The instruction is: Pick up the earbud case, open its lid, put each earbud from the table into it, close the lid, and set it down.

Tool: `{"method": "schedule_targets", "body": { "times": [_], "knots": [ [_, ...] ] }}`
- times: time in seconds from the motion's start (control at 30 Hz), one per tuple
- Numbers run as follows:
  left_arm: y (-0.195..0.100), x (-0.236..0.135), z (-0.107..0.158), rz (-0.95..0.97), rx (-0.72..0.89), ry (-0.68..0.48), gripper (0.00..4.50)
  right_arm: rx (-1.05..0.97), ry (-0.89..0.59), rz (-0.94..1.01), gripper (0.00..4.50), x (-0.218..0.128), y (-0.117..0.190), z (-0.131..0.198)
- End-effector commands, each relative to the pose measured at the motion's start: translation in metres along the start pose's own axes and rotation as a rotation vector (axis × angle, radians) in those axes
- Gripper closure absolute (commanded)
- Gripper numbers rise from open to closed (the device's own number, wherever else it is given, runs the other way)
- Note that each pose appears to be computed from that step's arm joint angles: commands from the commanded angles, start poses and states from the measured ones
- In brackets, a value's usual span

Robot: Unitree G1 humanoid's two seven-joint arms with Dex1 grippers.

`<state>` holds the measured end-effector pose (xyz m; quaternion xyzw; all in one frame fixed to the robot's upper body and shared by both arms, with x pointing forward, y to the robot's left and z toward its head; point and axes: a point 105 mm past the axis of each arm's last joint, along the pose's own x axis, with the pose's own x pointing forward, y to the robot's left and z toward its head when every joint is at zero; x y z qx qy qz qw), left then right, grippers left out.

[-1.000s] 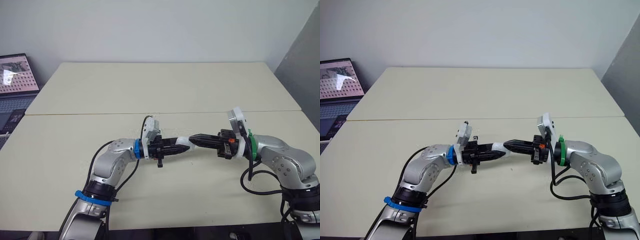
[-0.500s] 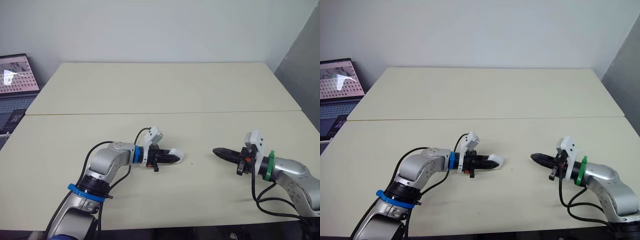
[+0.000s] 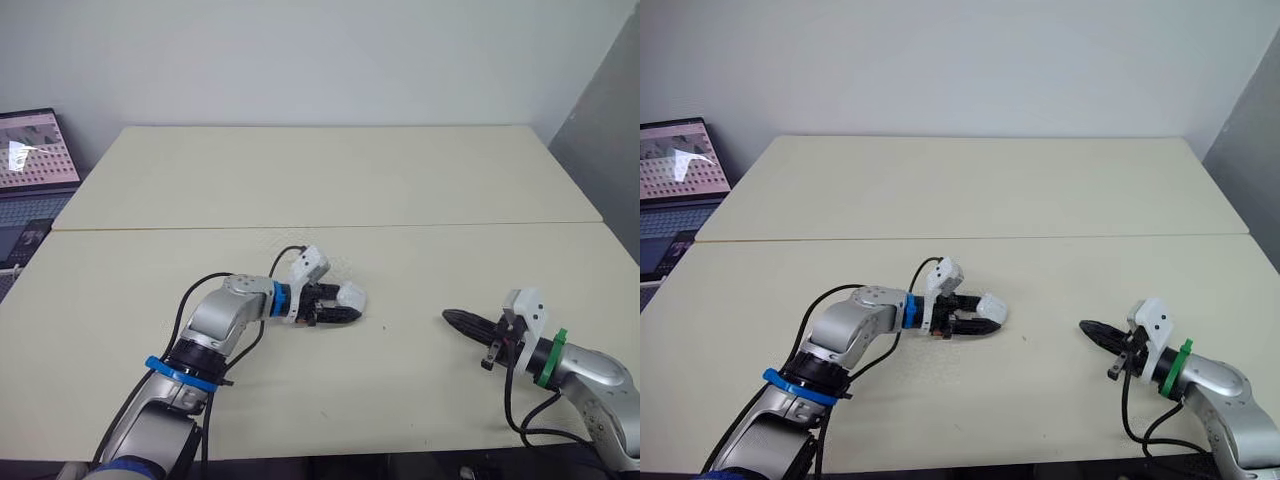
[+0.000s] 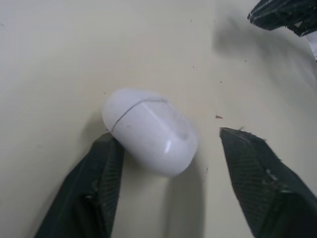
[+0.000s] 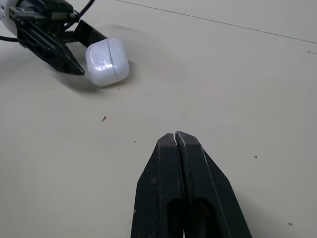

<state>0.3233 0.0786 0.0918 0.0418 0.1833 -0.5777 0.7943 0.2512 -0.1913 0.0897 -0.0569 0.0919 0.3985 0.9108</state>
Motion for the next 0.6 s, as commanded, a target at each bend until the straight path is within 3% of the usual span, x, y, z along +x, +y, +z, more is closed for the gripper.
{"method": "schedule_targets", "body": {
  "times": [0.03, 0.13, 0.23, 0.43, 0.47, 0.6],
  "knots": [
    [0.007, -0.023, 0.014, 0.089, 0.128, -0.079, 0.01, -0.064, -0.063, -0.006, 4.32, -0.010, -0.006, 0.016],
    [0.008, -0.048, 0.006, 0.170, 0.153, -0.133, 0.00, -0.081, -0.042, -0.026, 3.62, -0.015, -0.010, 0.009],
    [-0.004, -0.071, -0.006, 0.180, 0.176, -0.159, 0.00, -0.084, -0.031, -0.032, 2.51, -0.018, -0.012, 0.003],
    [-0.009, -0.093, -0.032, 0.297, 0.247, -0.104, 0.00, -0.110, -0.011, -0.016, 0.27, -0.025, -0.014, -0.005],
    [-0.009, -0.094, -0.036, 0.320, 0.254, -0.098, 0.00, -0.119, -0.003, -0.011, 0.04, -0.026, -0.014, -0.006],
    [-0.014, -0.093, -0.042, 0.370, 0.213, -0.127, 0.00, -0.105, 0.012, -0.014, 0.04, -0.027, -0.016, -0.010]
  ]
}}
